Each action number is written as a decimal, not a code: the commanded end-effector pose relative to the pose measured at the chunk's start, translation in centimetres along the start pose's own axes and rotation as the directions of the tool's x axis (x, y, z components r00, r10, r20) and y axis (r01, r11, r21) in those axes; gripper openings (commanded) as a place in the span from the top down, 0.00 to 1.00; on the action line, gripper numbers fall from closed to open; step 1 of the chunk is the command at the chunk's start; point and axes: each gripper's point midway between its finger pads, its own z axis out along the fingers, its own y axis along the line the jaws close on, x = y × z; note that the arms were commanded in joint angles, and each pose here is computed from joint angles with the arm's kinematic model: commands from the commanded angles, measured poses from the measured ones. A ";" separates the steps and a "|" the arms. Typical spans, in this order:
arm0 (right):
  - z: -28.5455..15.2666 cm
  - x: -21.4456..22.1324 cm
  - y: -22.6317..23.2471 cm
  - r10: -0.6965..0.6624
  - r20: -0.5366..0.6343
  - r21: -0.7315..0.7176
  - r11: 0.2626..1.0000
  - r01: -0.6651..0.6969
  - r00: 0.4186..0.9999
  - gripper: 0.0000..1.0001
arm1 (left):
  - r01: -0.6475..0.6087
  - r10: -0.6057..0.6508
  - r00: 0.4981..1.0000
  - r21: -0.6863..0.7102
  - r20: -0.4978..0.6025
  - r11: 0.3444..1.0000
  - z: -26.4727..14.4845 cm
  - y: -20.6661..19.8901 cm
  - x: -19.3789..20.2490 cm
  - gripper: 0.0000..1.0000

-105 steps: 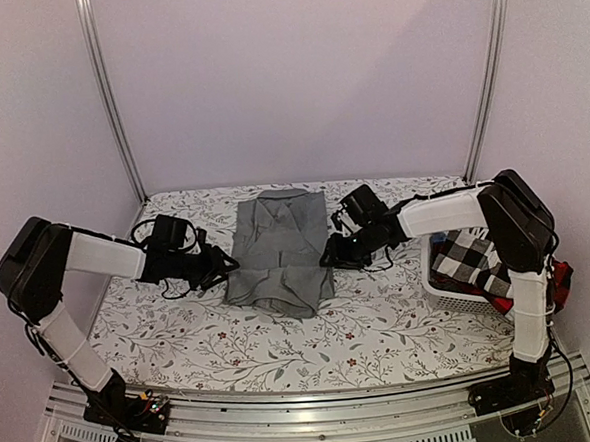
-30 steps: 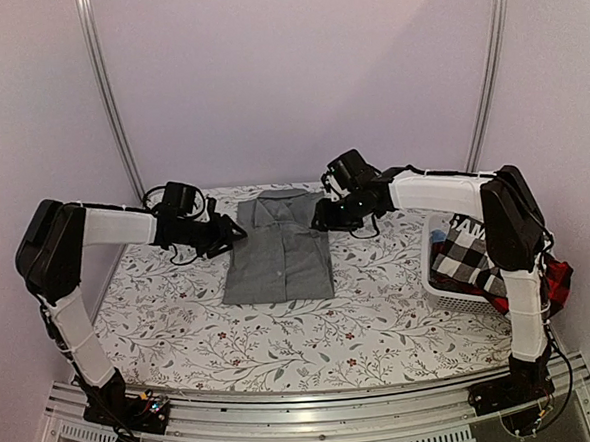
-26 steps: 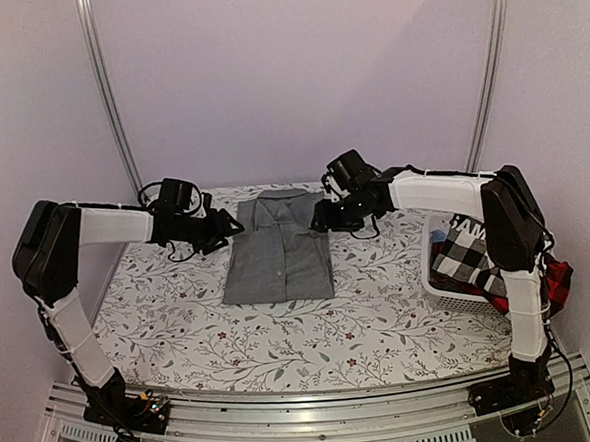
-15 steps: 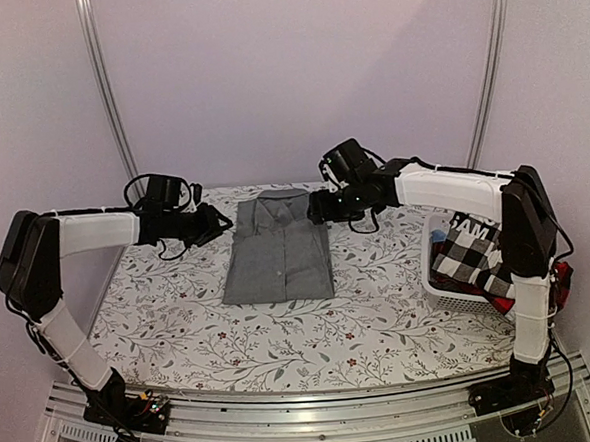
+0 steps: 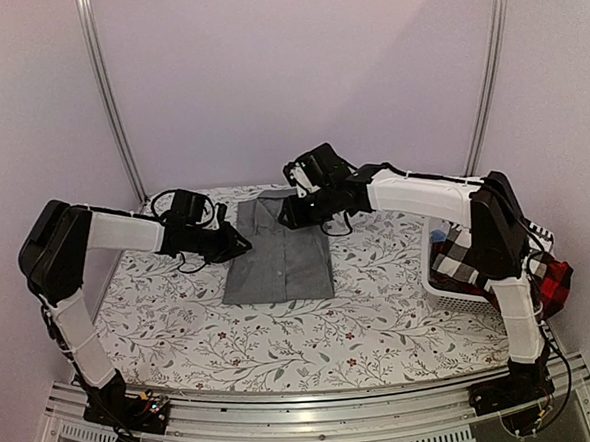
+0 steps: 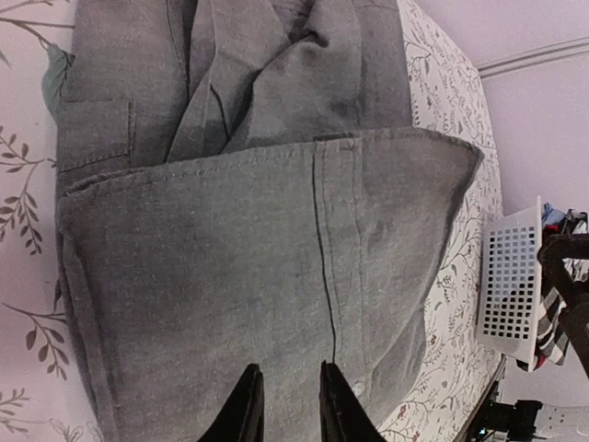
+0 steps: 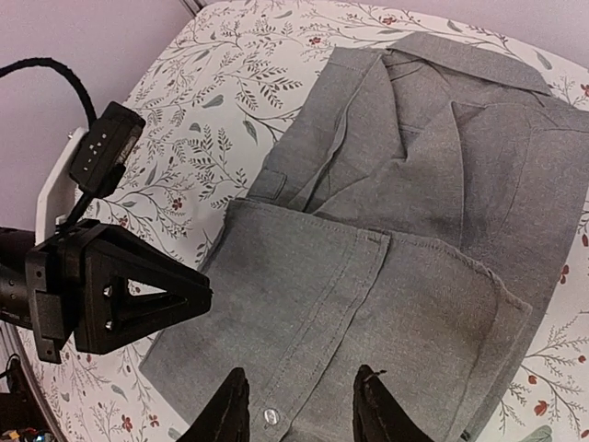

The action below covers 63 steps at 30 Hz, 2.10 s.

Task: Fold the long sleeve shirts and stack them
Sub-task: Smooth out the 2/3-rectangle-folded shirt at the center of the board.

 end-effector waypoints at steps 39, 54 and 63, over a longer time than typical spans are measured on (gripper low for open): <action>-1.8 14.4 -3.8 0.093 -0.268 0.080 0.994 -0.074 0.959 0.66 | 0.001 -0.001 1.000 -0.031 -0.019 1.000 3.9 1.6 -2.0 0.79; -1.6 16.6 -4.6 0.107 -0.313 0.113 0.991 -0.075 0.944 0.67 | 0.027 -0.032 0.998 -0.071 -0.061 0.997 4.3 3.1 -0.5 0.79; -1.4 17.8 -5.0 0.118 -0.339 0.131 0.988 -0.077 0.933 0.67 | 0.032 -0.037 0.997 -0.070 -0.067 0.997 4.5 3.1 -0.3 0.80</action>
